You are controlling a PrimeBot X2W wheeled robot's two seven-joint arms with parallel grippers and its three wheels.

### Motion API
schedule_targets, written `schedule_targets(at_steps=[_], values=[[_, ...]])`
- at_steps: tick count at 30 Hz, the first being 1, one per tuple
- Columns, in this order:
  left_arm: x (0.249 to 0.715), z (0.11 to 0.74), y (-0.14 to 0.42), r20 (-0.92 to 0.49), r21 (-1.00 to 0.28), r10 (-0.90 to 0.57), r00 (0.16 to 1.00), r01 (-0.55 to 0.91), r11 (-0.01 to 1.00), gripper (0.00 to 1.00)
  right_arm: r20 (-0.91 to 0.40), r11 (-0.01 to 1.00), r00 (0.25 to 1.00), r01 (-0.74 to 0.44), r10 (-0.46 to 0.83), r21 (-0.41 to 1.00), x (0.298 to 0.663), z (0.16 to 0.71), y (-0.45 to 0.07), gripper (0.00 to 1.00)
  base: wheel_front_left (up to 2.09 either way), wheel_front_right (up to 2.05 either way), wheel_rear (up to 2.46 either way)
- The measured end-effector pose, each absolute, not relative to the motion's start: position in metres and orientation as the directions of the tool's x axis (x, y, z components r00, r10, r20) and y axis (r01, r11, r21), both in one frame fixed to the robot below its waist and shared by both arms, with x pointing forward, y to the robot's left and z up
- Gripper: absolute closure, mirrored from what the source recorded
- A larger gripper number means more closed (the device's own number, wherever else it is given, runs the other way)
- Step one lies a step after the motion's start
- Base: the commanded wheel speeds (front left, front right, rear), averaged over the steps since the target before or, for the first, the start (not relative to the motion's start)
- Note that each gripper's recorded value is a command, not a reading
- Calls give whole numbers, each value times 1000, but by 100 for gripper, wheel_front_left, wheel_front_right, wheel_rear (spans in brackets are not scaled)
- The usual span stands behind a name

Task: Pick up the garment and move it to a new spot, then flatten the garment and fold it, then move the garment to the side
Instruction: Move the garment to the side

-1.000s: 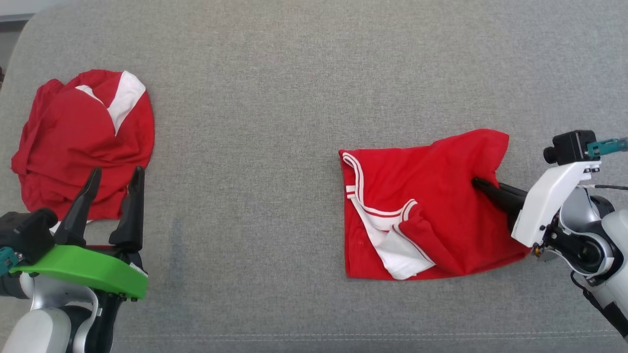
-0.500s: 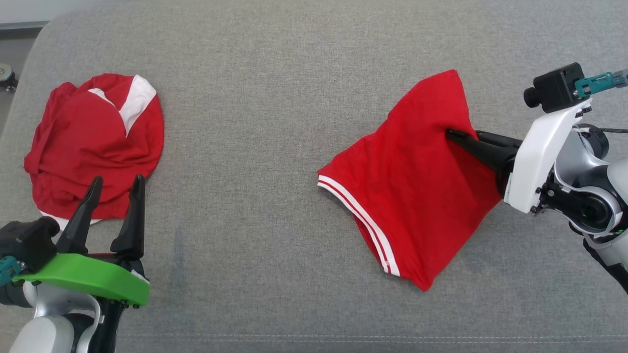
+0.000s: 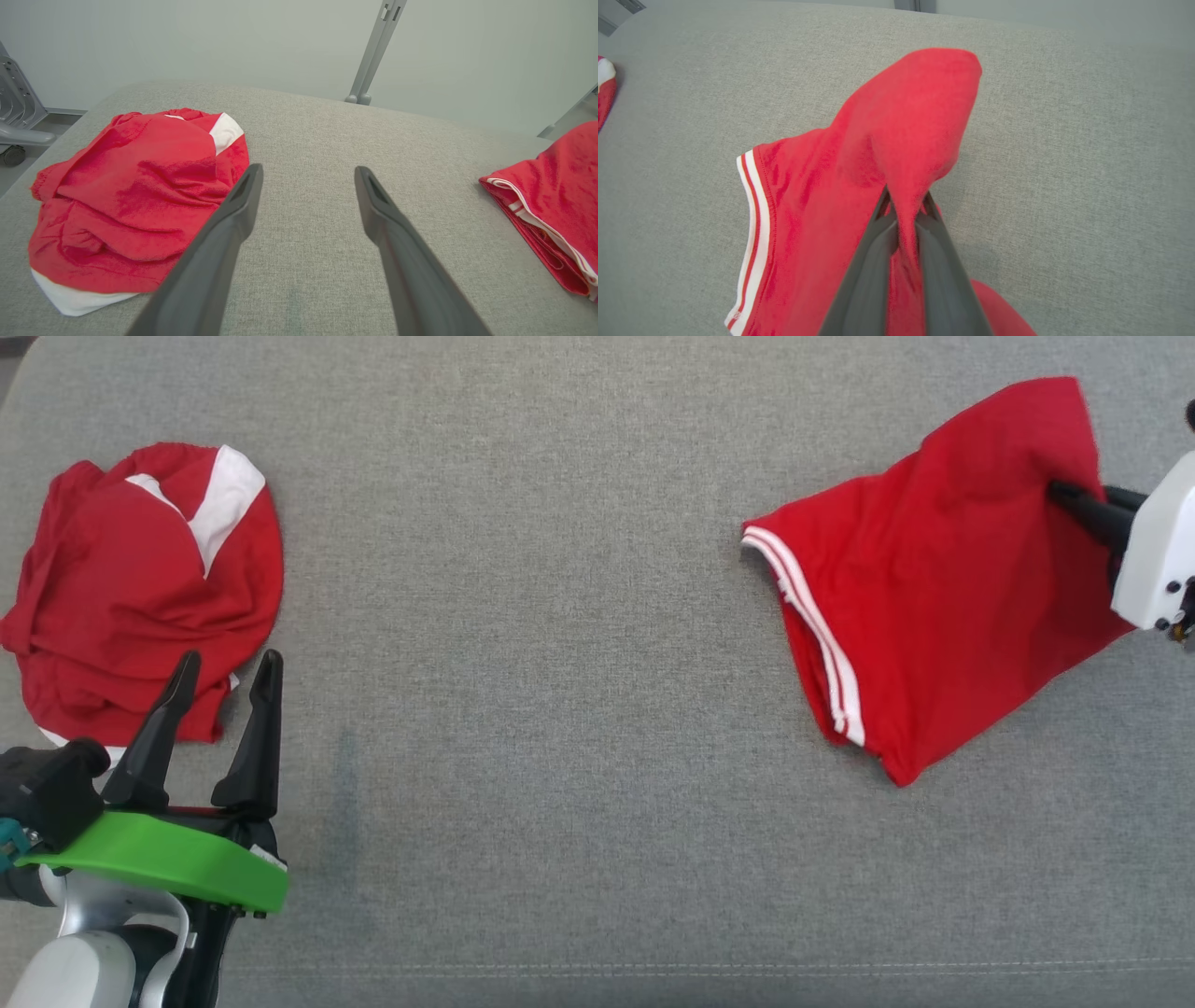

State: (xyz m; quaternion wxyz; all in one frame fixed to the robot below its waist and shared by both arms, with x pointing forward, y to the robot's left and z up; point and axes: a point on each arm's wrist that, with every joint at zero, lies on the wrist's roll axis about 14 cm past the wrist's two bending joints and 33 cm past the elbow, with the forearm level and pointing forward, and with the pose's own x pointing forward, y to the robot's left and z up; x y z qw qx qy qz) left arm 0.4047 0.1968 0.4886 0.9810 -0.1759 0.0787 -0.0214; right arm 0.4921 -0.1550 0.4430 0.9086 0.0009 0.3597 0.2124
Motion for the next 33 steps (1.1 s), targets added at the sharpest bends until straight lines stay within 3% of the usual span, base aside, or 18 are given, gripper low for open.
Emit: schedule_targets(at_steps=[10,33], values=[[422,473,189,-176,-342,-104,979,38,939,0,-695,967,691,-251,201,30,518,425,-209,100,0,0,0],[491,454,119,-158,-360,-350,923,276,891,0,-658,996,749,28,-75,-81,525,418,-317,100,0,0,0]])
